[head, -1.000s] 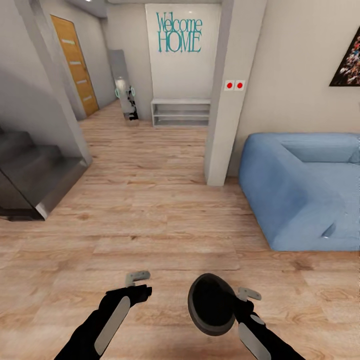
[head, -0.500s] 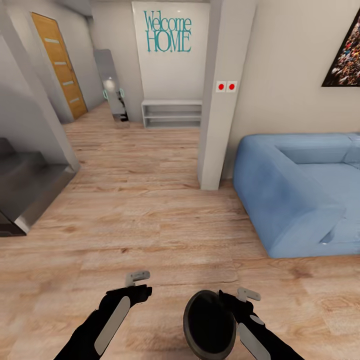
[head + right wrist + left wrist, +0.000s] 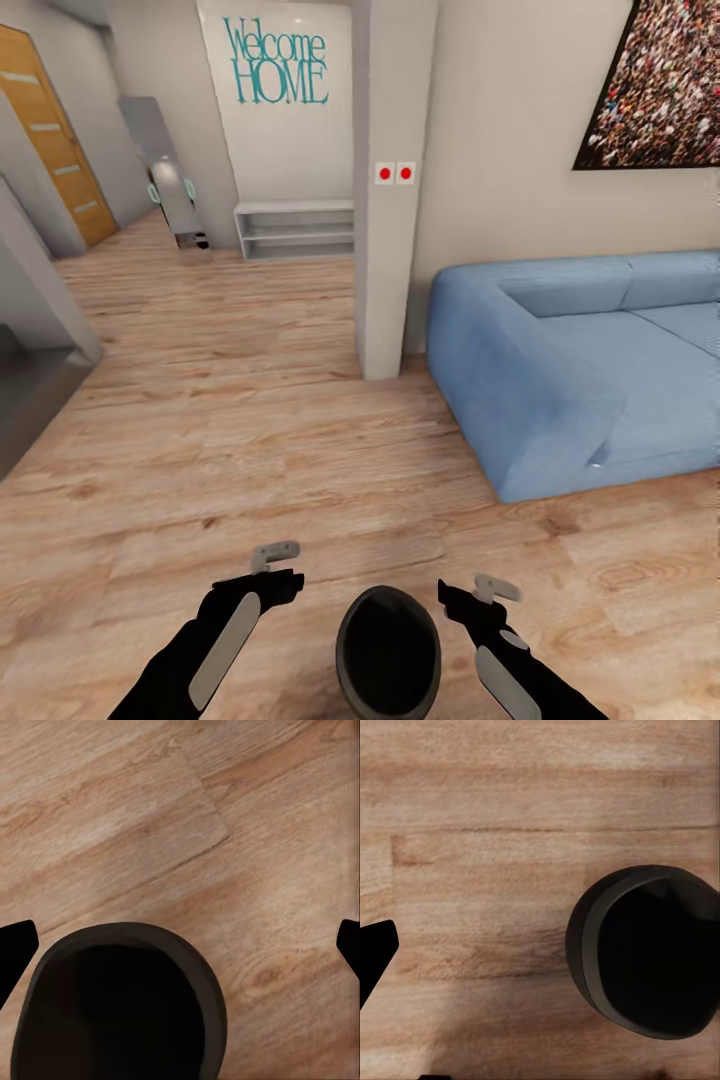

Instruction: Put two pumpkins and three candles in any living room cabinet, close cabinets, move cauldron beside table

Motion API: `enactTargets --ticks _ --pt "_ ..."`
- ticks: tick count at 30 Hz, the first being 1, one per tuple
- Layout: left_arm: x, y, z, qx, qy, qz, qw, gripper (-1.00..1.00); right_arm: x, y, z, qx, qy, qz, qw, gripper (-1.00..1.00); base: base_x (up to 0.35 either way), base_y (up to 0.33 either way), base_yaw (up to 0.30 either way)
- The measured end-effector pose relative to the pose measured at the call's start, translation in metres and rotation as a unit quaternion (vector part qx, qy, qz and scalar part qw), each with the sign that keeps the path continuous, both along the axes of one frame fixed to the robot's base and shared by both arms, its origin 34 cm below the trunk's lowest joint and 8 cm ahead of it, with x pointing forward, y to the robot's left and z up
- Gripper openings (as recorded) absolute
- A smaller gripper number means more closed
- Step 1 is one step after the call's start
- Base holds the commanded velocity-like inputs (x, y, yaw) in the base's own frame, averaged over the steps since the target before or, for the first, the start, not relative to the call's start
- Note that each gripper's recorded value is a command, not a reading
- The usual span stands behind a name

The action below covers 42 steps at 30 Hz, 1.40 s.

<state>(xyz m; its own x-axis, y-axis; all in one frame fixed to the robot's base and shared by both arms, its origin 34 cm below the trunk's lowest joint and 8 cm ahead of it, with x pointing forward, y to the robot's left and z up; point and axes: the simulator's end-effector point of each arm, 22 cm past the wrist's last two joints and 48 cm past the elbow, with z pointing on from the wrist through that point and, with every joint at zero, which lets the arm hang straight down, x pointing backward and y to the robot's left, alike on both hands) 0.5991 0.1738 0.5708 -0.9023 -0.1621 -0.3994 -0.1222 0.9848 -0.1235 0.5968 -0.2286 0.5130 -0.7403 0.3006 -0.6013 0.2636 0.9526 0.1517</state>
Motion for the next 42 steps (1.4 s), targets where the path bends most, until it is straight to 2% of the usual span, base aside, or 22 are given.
enactTargets --ticks 7,15,21,35,42 --pt "0.0 0.0 0.0 0.0 0.0 0.0 1.0 1.0 0.001 -0.001 0.001 -0.001 -0.002 -0.001 1.0 1.0 0.0 -0.158 -0.039" --pt "0.0 0.0 0.0 0.0 0.0 0.0 1.0 1.0 0.0 -0.001 0.0 -0.001 -0.001 0.0 1.0 1.0 0.0 -0.03 -0.197" --pt "0.0 0.001 0.0 0.0 0.0 0.001 1.0 1.0 0.001 -0.002 0.001 -0.002 -0.003 -0.001 1.0 1.0 0.0 -0.163 -0.019" --pt "0.001 -0.002 0.001 0.002 -0.002 -0.003 1.0 1.0 0.0 -0.005 0.0 -0.007 -0.002 0.0 1.0 1.0 0.0 -0.006 0.0" --pt "0.001 0.0 0.001 0.004 -0.003 -0.002 1.0 1.0 -0.02 -0.016 -0.017 -0.022 0.028 -0.001 0.9994 1.0 0.0 0.0 0.0"
